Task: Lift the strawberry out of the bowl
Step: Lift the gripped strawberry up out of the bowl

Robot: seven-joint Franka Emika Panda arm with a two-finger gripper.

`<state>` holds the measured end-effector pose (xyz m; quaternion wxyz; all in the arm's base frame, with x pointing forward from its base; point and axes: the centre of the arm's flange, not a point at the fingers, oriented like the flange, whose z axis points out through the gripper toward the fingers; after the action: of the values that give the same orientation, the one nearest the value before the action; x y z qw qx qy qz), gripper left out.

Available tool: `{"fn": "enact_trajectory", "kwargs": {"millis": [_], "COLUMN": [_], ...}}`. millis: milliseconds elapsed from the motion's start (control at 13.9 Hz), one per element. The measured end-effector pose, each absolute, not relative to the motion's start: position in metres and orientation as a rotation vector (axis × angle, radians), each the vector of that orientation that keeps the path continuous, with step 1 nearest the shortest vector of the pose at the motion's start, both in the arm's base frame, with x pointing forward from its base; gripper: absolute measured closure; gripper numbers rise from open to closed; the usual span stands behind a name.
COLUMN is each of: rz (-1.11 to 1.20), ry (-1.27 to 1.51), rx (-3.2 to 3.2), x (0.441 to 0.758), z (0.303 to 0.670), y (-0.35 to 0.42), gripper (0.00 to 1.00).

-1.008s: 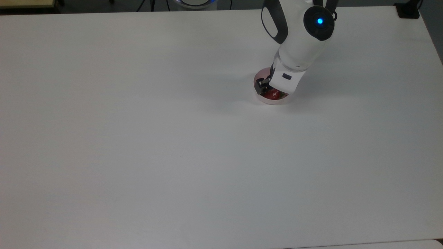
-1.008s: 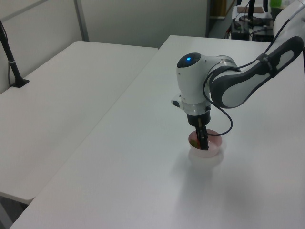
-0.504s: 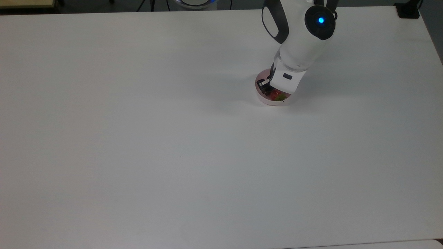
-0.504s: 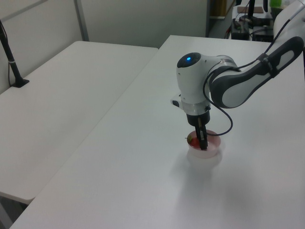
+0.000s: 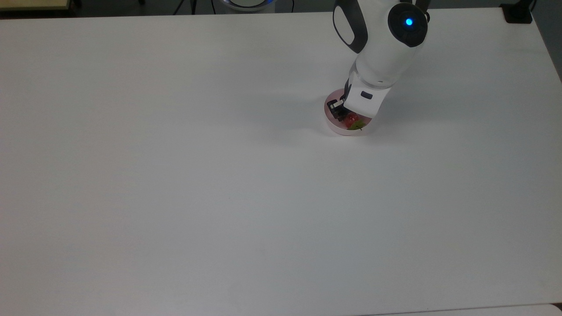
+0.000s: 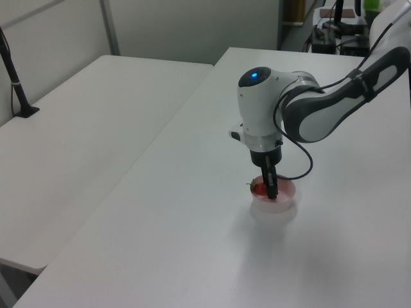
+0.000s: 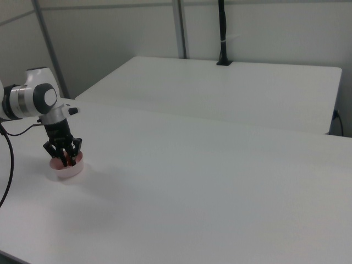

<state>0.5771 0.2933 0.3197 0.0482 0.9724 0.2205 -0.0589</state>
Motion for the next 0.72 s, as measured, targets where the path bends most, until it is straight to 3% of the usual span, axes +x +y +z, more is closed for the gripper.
{"fn": "enact_trajectory", "kwargs": {"millis": [432,720], "rz": [-0.150,-0.123], "ry": [0.680,0.685], "rx": [2.970,2.977], "x": [0.577,0.573], "z": [0.335,0.384], "y": [0.293,0.283], "gripper": [0.72,0.72]}}
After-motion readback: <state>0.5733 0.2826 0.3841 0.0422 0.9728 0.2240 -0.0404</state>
